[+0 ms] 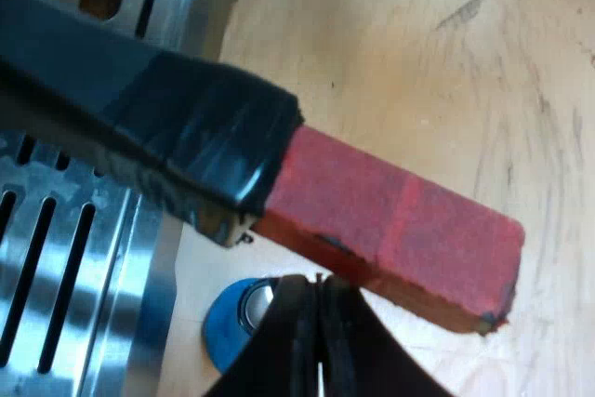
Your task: Put the handle in the coffee machine
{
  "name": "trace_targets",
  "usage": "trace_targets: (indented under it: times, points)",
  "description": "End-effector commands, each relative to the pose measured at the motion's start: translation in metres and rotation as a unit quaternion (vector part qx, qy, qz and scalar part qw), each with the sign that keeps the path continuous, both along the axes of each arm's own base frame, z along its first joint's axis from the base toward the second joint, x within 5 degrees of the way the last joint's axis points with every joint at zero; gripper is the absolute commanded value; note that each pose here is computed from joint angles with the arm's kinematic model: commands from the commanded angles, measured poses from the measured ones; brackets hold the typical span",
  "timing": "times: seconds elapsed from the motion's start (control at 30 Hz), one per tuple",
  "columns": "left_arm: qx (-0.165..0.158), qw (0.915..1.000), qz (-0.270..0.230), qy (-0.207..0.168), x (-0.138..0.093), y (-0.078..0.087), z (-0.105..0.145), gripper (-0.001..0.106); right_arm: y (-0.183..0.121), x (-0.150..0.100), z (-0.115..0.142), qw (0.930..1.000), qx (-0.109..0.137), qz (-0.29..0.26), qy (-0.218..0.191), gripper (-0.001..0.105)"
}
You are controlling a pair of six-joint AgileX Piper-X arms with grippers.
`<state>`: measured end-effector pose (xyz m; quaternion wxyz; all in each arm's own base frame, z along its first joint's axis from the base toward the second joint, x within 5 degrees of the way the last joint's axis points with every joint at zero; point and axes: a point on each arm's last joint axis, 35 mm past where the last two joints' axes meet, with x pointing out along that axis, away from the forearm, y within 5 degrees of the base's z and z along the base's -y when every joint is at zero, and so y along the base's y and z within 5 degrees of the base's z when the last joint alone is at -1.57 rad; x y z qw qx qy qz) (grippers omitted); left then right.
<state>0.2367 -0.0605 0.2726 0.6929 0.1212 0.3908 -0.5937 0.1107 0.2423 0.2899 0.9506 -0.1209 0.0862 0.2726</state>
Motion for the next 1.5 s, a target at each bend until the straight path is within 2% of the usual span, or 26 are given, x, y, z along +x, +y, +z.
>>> trace_targets:
  times: [0.03, 0.07, 0.1, 0.17, 0.2, 0.43, 0.57, 0.7, 0.9, 1.1, 1.23, 1.4, 1.5]
  points:
    - [-0.075, 0.9959, -0.041, 0.029, -0.011, -0.016, 0.006, 0.001, -0.011, -0.005, -0.006, 0.9975, -0.055, 0.027, 0.035, 0.056]
    - [-0.071, 0.996, -0.047, 0.028, -0.012, -0.018, 0.006, 0.001, -0.012, -0.006, -0.005, 0.9972, -0.055, 0.033, 0.038, 0.059]
    - [-0.07, 0.996, -0.049, 0.028, -0.012, -0.019, 0.006, 0.001, -0.015, -0.008, -0.002, 0.9963, -0.051, 0.052, 0.044, 0.068]
    - [-0.07, 0.9953, -0.062, 0.027, -0.014, -0.025, 0.006, 0.001, -0.017, -0.01, 0.0, 0.9956, -0.048, 0.064, 0.048, 0.072]
    - [-0.066, 0.9953, -0.067, 0.024, -0.014, -0.028, 0.006, 0.001, -0.023, -0.013, 0.003, 0.9938, -0.054, 0.079, 0.057, 0.075]
    - [-0.044, 0.9948, -0.092, 0.009, -0.016, -0.045, 0.005, 0.001, -0.03, -0.016, 0.006, 0.9931, -0.064, 0.078, 0.06, 0.075]
    - [-0.015, 0.9956, -0.091, -0.019, -0.013, -0.055, 0.004, 0.001, -0.031, -0.016, 0.004, 0.9924, -0.071, 0.078, 0.063, 0.075]
    - [-0.009, 0.9946, -0.094, -0.043, -0.01, -0.061, 0.008, 0.001, -0.032, -0.016, 0.003, 0.992, -0.077, 0.076, 0.065, 0.075]
    - [-0.034, 0.9918, -0.079, -0.095, 0.003, -0.069, 0.032, 0.001, -0.032, -0.016, 0.003, 0.9923, -0.077, 0.073, 0.064, 0.075]
    - [-0.077, 0.9909, -0.066, -0.088, 0.007, -0.075, 0.039, 0.001, -0.032, -0.016, 0.003, 0.9929, -0.078, 0.065, 0.061, 0.075]
    - [-0.08, 0.9888, -0.084, -0.093, 0.003, -0.084, 0.04, 0.001, -0.032, -0.016, 0.003, 0.9929, -0.078, 0.065, 0.061, 0.075]
    - [-0.083, 0.9838, -0.112, -0.113, -0.004, -0.104, 0.043, 0.001, -0.032, -0.016, 0.003, 0.9929, -0.078, 0.065, 0.061, 0.075]
    - [-0.077, 0.9836, -0.116, -0.116, -0.006, -0.107, 0.042, 0.001, -0.032, -0.016, 0.003, 0.9929, -0.078, 0.065, 0.061, 0.075]
